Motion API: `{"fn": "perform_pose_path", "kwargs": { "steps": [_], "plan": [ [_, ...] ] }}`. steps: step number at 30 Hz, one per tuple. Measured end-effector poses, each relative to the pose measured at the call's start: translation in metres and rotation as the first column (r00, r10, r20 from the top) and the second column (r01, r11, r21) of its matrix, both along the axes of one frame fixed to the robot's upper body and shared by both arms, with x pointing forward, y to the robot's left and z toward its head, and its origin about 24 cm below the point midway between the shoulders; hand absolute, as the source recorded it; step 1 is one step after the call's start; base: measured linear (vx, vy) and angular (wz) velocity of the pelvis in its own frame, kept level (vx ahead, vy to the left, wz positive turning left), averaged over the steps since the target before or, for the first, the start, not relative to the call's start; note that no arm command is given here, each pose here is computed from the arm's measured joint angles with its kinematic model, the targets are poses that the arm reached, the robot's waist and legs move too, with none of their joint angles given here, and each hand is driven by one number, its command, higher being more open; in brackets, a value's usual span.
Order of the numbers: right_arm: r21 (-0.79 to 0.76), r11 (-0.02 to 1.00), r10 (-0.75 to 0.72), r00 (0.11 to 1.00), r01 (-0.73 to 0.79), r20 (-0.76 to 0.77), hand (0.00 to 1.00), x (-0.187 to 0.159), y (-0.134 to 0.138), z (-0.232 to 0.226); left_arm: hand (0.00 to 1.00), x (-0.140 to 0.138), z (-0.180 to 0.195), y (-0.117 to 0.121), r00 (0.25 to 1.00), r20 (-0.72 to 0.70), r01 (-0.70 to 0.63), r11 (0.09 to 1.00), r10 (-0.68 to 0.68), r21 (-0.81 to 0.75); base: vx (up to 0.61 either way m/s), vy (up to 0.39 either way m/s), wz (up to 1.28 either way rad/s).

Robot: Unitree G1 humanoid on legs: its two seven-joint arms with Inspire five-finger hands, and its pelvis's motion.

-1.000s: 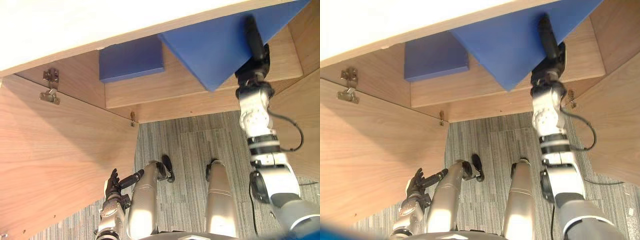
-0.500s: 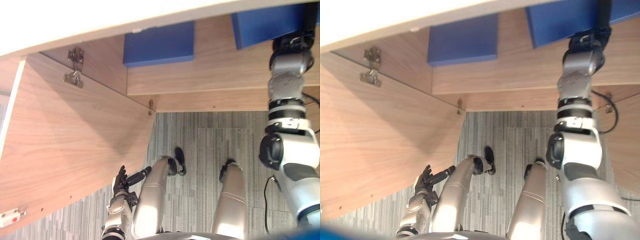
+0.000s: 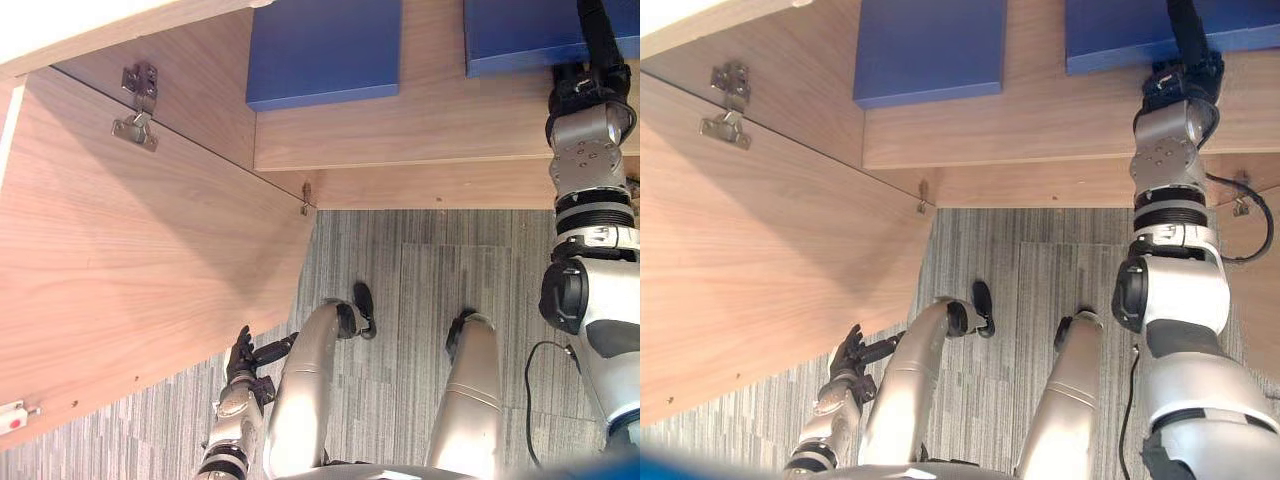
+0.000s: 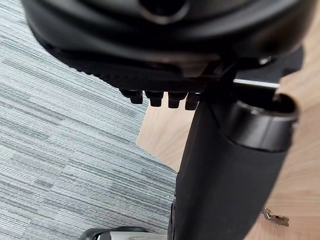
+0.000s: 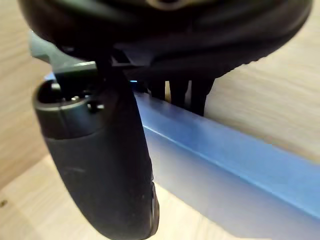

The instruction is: Walk over to the cabinet, pick up the folder, carry it to the office cabinet, place the folder inside the office cabinet, then close the office cabinet door

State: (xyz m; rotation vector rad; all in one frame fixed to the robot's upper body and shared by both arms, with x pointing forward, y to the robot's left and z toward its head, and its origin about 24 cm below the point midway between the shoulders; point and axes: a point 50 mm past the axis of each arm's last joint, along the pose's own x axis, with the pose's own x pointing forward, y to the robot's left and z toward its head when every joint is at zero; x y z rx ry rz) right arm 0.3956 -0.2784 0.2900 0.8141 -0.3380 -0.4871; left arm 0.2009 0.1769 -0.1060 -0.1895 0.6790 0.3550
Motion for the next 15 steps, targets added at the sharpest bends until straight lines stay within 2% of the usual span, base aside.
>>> {"fn": "perform_pose_path", "kwargs": {
  "steps": [4, 6, 8, 10, 13, 15],
  "plan": [
    [-0.189, 0.982, -0.004, 0.991, -0.021, -0.135, 1.0, 0.005, 0.001, -0.013, 1.0, -0.002, -0.002, 0.0, 1.0, -0.022, 0.002, 1.0, -0.002, 0.007, 0.06, -0.018, -0.2],
    [-0.389, 0.92, -0.061, 0.962, -0.049, -0.266, 1.0, 0.006, -0.004, -0.026, 1.0, -0.004, -0.003, -0.002, 0.999, -0.027, 0.021, 1.0, -0.02, 0.009, 0.11, 0.0, -0.1],
    [-0.517, 0.851, -0.107, 0.934, -0.092, -0.341, 1.0, 0.005, -0.012, -0.035, 1.0, -0.006, -0.004, -0.002, 0.998, -0.033, 0.051, 0.999, -0.05, 0.02, 0.11, 0.014, -0.05],
    [-0.569, 0.812, -0.126, 0.914, -0.128, -0.386, 1.0, 0.003, -0.02, -0.042, 1.0, -0.007, -0.005, -0.001, 0.996, -0.037, 0.083, 0.996, -0.082, 0.03, 0.09, 0.02, -0.04],
    [-0.743, 0.61, -0.202, 0.853, -0.274, -0.481, 1.0, 0.0, -0.029, -0.055, 1.0, -0.012, -0.007, 0.0, 0.99, -0.051, 0.133, 0.99, -0.131, 0.043, 0.11, 0.023, -0.06],
    [-0.769, 0.538, -0.215, 0.826, -0.345, -0.521, 1.0, -0.002, -0.031, -0.063, 1.0, -0.016, -0.009, 0.002, 0.986, -0.062, 0.155, 0.987, -0.152, 0.049, 0.11, 0.009, 0.0]
  ]
}}
